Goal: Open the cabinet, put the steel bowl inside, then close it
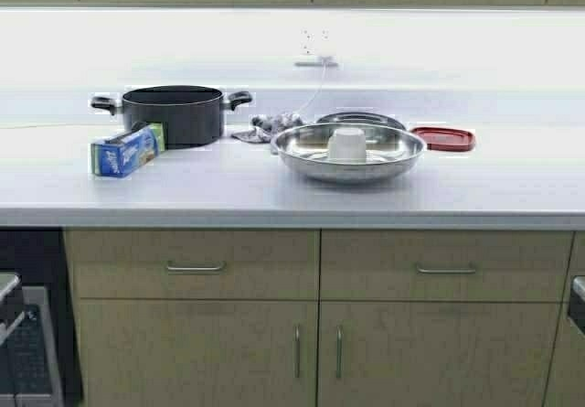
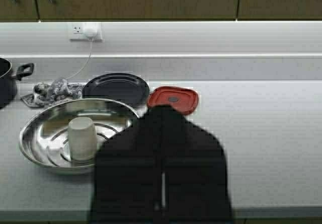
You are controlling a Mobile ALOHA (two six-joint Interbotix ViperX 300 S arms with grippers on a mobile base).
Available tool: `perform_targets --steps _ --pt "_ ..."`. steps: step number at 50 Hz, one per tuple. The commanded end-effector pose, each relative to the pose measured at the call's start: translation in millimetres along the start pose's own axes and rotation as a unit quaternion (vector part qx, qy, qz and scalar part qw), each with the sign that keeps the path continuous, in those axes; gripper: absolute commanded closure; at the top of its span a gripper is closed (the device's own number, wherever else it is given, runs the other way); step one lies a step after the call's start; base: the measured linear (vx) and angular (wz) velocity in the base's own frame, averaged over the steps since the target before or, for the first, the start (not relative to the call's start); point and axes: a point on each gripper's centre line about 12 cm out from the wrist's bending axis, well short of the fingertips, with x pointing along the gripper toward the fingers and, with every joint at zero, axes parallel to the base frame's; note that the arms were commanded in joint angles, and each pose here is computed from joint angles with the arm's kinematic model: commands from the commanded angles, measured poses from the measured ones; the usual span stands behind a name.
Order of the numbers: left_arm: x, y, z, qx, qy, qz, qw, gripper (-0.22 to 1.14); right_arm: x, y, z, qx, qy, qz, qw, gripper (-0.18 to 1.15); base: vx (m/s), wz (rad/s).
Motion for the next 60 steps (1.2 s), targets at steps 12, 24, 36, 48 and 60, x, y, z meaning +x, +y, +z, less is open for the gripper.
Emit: perform_targets --steps 12,24,36,48,60 --pt "-5.4 0.2 1.6 0.000 -0.012 0.000 1.000 0.89 9.0 0.7 -0.8 0.000 0.012 0.002 1.000 0.91 0.33 -0.07" --pt "-11.6 0.0 -1.0 -0.001 -0.015 0.000 1.000 0.89 9.7 0.7 -4.3 0.000 0.018 0.002 1.000 0.91 0.31 -0.06" --pt "-11.1 0.1 -5.9 -0.004 -0.007 0.000 1.000 0.89 10.5 0.7 -7.7 0.000 0.025 0.002 1.000 0.91 0.26 -0.02" --pt "-10.1 0.1 -7.3 -0.017 -0.004 0.000 1.000 0.89 9.6 0.6 -9.9 0.002 0.035 0.001 0.999 0.91 0.24 0.06" --pt "-12.1 -33.7 1.3 0.019 -0.022 -0.094 0.995 0.18 6.1 27.0 -7.1 0.028 0.029 0.066 0.997 0.18 0.19 0.05"
